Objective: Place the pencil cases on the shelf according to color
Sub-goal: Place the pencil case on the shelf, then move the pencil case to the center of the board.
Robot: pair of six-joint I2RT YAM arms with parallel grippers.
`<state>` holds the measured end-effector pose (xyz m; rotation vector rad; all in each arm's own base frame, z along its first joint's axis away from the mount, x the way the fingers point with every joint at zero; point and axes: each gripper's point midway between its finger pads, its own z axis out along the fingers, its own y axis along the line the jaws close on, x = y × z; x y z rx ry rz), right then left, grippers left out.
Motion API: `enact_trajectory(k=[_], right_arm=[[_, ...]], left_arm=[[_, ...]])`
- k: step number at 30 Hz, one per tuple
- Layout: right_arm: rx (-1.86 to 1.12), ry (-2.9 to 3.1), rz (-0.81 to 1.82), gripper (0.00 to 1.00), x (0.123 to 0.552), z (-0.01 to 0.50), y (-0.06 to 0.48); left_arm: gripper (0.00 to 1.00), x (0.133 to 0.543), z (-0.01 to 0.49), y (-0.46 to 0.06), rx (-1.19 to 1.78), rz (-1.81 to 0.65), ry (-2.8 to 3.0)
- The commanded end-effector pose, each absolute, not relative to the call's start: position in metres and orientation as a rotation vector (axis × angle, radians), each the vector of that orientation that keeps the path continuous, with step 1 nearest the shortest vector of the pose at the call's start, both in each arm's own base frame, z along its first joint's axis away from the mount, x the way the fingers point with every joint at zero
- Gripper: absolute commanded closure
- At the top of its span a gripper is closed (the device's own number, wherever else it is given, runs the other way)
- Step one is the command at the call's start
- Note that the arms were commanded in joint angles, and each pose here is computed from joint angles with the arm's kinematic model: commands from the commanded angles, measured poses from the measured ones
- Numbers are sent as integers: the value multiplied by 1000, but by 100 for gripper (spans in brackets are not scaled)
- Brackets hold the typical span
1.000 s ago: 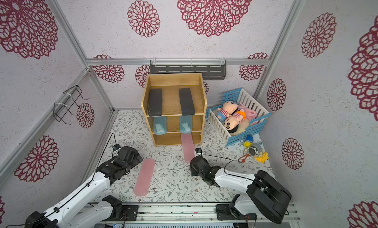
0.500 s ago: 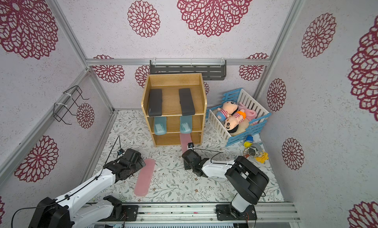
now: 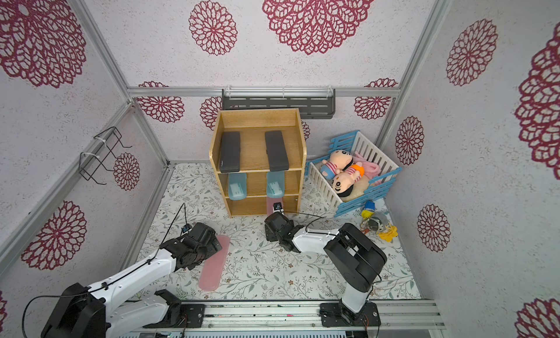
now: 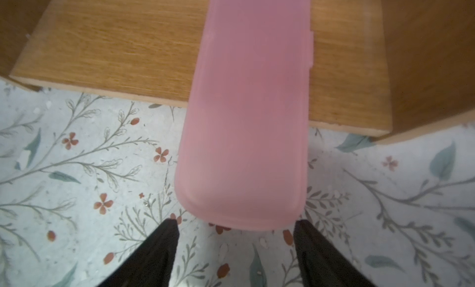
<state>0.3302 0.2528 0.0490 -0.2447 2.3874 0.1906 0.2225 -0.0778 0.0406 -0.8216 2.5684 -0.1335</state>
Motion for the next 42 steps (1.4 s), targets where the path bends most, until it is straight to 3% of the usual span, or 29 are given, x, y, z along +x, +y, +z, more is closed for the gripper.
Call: enact_trajectory(k=[1,3,12,18,23,30,34,42], right_arm=[[-241,2334,237,6,325,83,253],[-247,2327,245,1,316,92,250],[-219,2301,331,1,272,110,246],[-213,2292,318,1,260,112,243],[-214,2271,344,1,253,123,244],[-176,2322,471,1,232,117,270],[-213,2335,614,1,210,113,320],[-318,2464,590,1,161,91,411]], left_arm=[[3,214,32,-75,-825,-83,2581],[3,212,28,-75,-822,-74,2592],[3,210,22,-113,-783,-184,2615],[3,229,37,-162,-731,-315,2570],[3,242,61,-177,-700,-285,2509],[3,237,84,-131,-690,-140,2391],[3,229,92,-88,-721,-9,2371],[3,217,97,-31,-857,56,2321]])
